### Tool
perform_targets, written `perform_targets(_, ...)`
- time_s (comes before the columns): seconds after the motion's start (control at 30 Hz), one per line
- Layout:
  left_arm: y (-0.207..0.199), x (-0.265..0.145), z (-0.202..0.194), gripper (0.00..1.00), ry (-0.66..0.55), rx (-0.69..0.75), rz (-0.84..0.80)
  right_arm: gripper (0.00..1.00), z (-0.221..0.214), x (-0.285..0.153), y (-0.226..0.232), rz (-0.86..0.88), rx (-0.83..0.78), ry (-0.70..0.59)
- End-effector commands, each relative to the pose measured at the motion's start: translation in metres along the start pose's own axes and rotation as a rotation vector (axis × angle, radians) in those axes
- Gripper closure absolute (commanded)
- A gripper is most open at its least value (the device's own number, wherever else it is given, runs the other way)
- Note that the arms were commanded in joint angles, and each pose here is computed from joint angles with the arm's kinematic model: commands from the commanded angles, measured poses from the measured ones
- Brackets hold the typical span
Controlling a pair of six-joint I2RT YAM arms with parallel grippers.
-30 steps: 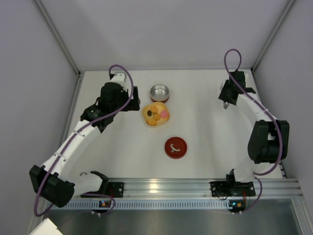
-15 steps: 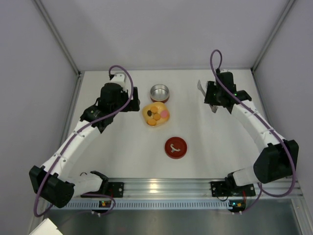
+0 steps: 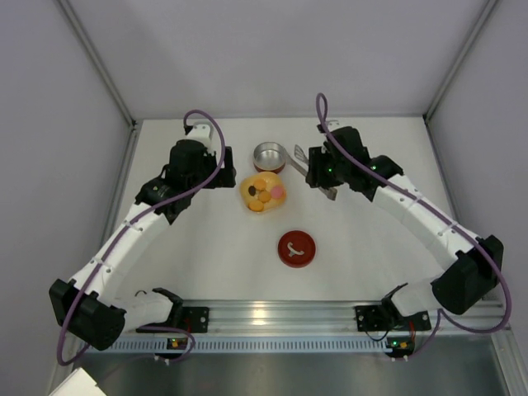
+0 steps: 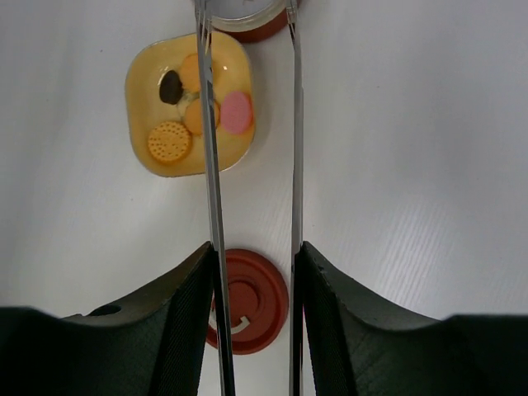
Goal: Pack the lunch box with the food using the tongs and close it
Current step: Pick up the fake food from the plate.
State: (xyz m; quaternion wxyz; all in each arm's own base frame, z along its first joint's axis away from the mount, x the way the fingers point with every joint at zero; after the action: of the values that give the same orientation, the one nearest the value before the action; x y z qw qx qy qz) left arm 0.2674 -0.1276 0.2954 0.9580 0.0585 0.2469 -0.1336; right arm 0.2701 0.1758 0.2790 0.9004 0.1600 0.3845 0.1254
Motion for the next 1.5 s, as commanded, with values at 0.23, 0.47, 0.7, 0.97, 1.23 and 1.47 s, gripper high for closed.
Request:
perform_targets(0.23, 0.003, -0.008, 0.003, 0.01, -0.024, 0.004, 0.015, 0.57, -0.029, 0.036, 0.065, 0.096, -0.112, 0.118)
perform_targets(0.47, 0.003, -0.007, 0.003, 0.01, -0.024, 0.004, 0.01, 0.57, -0.036, 0.055, 0.076, 0.08, -0.129, 0.136)
perform_targets(0.7, 0.003, -0.007, 0.003, 0.01, -0.024, 0.004, 0.01, 0.57, -0.04, 0.078, 0.082, 0.042, -0.139, 0.151)
perform_targets(0.97, 0.003, -0.007, 0.002, 0.01, -0.022, 0.007, 0.01, 0.57, -0.039, 0.089, 0.082, -0.005, -0.142, 0.149)
perform_targets(1.23, 0.002, -0.005, 0.001, 0.01, -0.014, 0.008, 0.009, 0.57, -0.045, 0.096, 0.081, -0.017, -0.15, 0.178)
perform_targets(1.47, 0.002, -0.004, 0.001, 0.01, -0.016, 0.005, 0.004, 0.57, -0.052, 0.102, 0.078, -0.043, -0.166, 0.196)
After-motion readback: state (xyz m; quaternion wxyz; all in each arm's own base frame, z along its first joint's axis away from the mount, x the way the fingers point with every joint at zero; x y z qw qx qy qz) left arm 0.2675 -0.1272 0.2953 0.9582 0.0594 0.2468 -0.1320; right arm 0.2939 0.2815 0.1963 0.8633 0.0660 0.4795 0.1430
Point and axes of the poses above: each gripper's point midway between its finger pads, its own x axis out along the fingers, its own y axis along the line the jaws close on, z = x × y, the point moved 8 cm from there along -x, back along the fingers, and after that the axes turned 14 degrees about x, right-handed, at the moved point
